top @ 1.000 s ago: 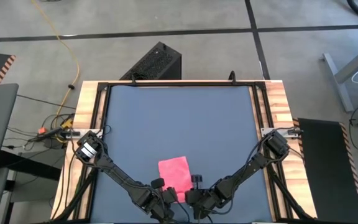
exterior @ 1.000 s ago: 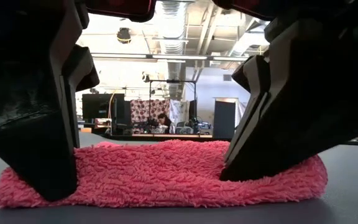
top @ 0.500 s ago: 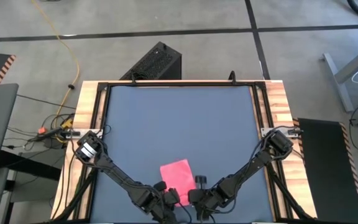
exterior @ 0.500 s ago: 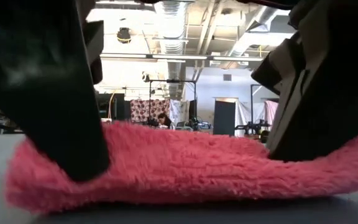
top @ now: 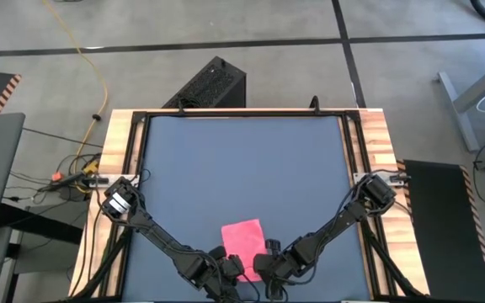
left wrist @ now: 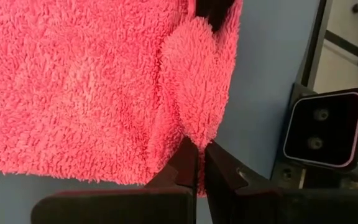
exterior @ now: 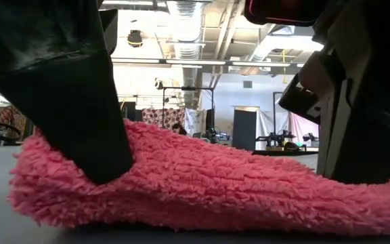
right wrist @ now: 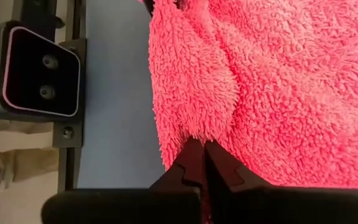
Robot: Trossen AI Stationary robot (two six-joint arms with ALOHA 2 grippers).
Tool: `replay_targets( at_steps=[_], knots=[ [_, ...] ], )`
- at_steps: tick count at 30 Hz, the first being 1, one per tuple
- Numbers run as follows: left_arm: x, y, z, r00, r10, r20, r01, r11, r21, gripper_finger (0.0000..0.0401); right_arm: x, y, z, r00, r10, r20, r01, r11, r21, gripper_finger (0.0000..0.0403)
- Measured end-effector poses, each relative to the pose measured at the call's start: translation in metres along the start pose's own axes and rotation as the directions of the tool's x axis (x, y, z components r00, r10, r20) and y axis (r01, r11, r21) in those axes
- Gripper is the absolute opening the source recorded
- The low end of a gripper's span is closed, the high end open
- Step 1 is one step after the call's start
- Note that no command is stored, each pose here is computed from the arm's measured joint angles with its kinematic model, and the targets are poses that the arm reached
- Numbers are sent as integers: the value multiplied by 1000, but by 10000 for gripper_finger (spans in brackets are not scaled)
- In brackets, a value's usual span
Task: Roll towel
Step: Roll the pink towel
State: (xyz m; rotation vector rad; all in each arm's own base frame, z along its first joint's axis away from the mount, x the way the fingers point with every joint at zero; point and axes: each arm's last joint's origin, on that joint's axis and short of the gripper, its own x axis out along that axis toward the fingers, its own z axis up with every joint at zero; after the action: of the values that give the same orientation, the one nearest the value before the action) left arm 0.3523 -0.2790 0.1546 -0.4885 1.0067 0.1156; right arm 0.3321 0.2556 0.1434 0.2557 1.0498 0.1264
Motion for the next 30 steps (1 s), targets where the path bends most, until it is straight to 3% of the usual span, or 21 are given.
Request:
replay_targets(
  at_steps=[14,30],
  knots=[
    [-1,-1,0,1000,-9,2,10,998,-70,0,-9,-5,11,1000,28,8,-29,998,64,18],
    [-5,-11,-3,991,-20,132,27,998,-58,0,-19,6,10,995,16,95,-21,998,53,18]
  ],
)
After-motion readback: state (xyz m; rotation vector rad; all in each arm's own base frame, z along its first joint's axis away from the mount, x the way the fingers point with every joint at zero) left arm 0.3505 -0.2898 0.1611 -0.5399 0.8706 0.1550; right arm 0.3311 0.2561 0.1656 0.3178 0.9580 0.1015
